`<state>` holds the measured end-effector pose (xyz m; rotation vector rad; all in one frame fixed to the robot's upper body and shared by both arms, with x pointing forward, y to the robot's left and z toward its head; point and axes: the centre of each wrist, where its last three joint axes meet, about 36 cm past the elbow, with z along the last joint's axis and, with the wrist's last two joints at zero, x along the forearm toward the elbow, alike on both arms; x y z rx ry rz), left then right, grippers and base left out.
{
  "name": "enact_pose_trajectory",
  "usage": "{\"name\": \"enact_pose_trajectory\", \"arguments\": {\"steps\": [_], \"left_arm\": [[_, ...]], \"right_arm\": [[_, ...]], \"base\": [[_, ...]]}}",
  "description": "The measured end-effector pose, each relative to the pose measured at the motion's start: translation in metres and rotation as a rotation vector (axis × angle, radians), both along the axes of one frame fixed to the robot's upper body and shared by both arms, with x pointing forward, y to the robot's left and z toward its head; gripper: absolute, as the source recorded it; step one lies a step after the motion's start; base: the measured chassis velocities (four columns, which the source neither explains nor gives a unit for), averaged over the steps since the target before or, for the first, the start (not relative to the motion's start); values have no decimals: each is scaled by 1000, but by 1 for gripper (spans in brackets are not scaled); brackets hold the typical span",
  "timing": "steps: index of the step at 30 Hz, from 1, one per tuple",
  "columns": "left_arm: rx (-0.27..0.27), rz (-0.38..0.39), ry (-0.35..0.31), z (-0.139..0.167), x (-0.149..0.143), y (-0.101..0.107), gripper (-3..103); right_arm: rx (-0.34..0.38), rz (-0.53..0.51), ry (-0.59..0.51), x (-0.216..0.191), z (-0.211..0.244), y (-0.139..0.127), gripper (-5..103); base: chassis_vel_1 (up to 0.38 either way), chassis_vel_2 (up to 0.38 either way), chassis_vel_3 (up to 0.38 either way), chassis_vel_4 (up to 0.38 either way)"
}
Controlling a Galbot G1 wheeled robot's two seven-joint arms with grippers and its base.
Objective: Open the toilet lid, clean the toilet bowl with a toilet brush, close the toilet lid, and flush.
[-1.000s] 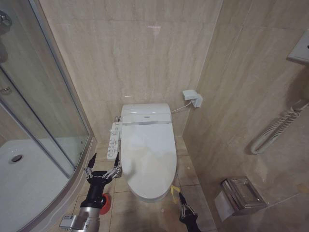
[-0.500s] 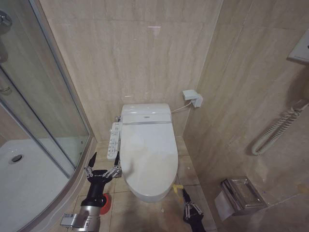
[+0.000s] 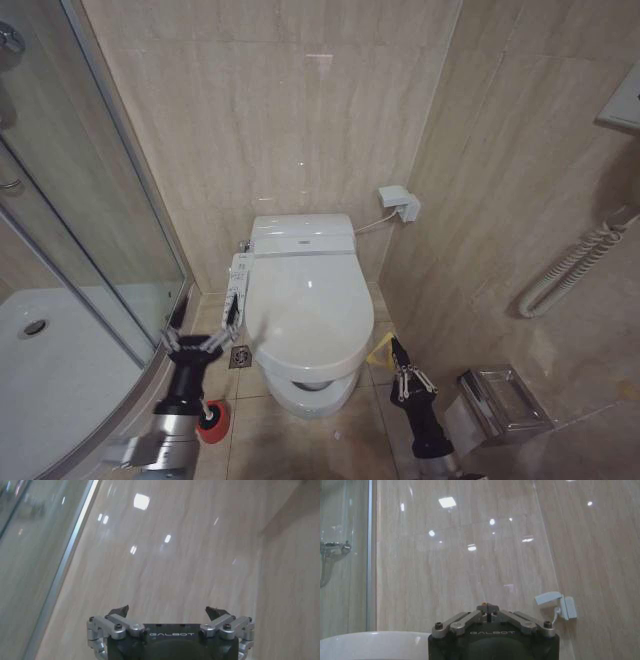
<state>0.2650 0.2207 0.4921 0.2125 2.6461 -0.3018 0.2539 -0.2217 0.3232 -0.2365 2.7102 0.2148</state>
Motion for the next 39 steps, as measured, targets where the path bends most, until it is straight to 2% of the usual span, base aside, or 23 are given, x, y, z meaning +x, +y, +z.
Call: {"name": "enact_pose_trajectory", "arguments": {"steps": [3, 6, 12, 13, 16, 23, 33, 39], "left_arm": [[14, -7, -70, 22, -8, 2, 100], [32, 21, -83, 28, -10, 9, 100], [59, 133, -39, 15, 2, 35, 100], [59, 133, -39, 15, 2, 35, 100], [77, 199, -15, 4, 11, 54, 100], [93, 253, 20, -4, 13, 68, 100], [90, 259, 90, -23, 14, 66, 100], [102, 258, 142, -42, 15, 62, 100]], "right_arm": [[7, -4, -11, 4, 3, -1, 0], [24, -9, -37, 11, 15, -2, 0], [21, -7, -91, 25, 44, -19, 0], [21, -7, -91, 25, 44, -19, 0], [14, 2, -120, 33, 62, -33, 0], [17, 8, -156, 44, 85, -49, 0], [10, 25, -189, 72, 111, -62, 0], [-2, 29, -185, 111, 111, -73, 0]], "base": [[0, 0, 0, 0], [0, 0, 0, 0], [0, 0, 0, 0], [0, 0, 0, 0], [0, 0, 0, 0], [0, 0, 0, 0], [0, 0, 0, 0], [0, 0, 0, 0]]}}
